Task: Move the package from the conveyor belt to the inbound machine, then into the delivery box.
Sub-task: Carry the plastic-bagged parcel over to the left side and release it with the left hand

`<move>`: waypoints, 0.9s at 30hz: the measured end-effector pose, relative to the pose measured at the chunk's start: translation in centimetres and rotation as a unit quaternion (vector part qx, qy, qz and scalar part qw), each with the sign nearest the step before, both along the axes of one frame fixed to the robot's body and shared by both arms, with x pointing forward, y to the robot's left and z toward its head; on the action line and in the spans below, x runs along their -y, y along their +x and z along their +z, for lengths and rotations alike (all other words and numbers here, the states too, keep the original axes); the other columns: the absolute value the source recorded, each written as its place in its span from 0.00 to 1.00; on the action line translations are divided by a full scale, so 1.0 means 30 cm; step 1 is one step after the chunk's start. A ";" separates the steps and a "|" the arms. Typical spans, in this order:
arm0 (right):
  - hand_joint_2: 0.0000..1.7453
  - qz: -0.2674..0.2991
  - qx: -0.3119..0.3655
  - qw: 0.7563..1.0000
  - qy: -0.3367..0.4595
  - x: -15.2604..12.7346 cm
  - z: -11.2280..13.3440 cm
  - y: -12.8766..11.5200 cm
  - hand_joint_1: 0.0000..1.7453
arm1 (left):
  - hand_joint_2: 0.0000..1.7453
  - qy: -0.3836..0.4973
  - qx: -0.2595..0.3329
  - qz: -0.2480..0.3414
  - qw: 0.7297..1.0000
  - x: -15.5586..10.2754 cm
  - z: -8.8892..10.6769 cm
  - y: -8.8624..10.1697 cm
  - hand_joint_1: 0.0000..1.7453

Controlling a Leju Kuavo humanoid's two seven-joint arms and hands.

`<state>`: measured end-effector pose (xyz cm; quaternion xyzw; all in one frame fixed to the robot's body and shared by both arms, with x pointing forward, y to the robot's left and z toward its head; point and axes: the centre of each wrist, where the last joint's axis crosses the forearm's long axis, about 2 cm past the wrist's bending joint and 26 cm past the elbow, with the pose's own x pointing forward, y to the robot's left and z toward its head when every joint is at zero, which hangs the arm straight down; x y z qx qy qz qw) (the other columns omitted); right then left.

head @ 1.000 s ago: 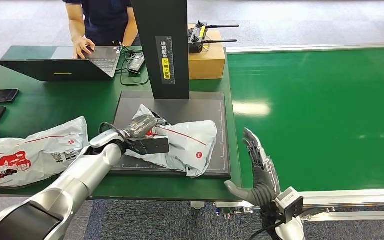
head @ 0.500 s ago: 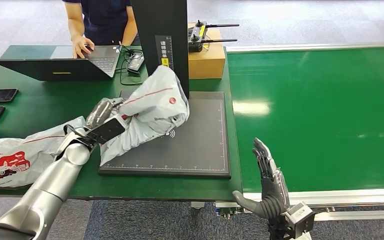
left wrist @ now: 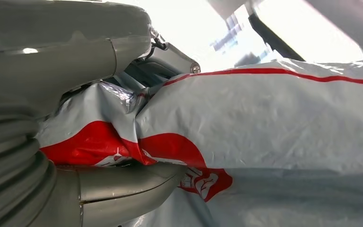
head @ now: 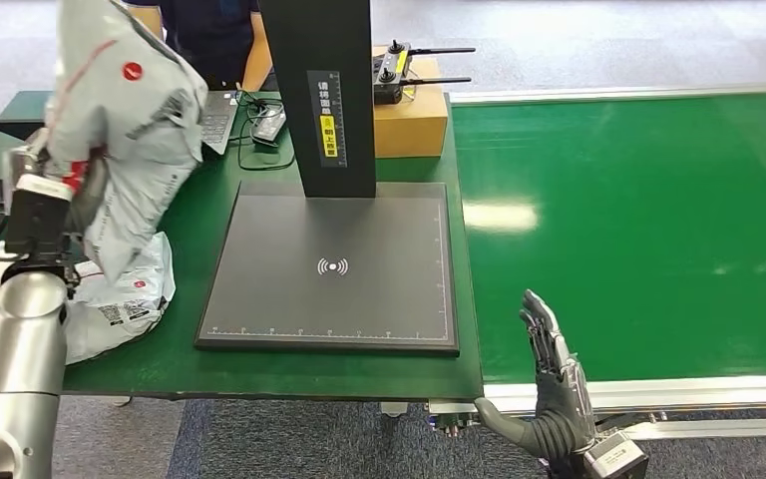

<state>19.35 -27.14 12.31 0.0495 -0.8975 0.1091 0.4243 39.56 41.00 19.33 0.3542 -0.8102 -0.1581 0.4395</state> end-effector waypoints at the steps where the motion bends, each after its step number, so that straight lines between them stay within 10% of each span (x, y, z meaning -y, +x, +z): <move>1: 1.00 -0.001 0.001 1.000 0.000 -0.001 0.003 0.000 0.00 | 1.00 0.002 0.007 0.028 1.000 -0.032 0.016 -0.001 1.00; 16: 1.00 -0.006 0.005 1.000 0.011 -0.008 0.012 -0.003 0.00 | 1.00 0.032 -0.026 0.390 0.920 -0.507 0.162 -0.051 1.00; 22: 1.00 -0.013 0.002 1.000 0.014 -0.020 0.009 -0.012 0.00 | 1.00 0.035 -0.079 0.441 0.893 -0.543 0.219 -0.014 0.00; 27: 1.00 -0.015 0.003 1.000 0.016 -0.028 0.011 -0.020 0.00 | 1.00 0.025 -0.116 0.417 0.901 -0.527 0.260 0.030 0.00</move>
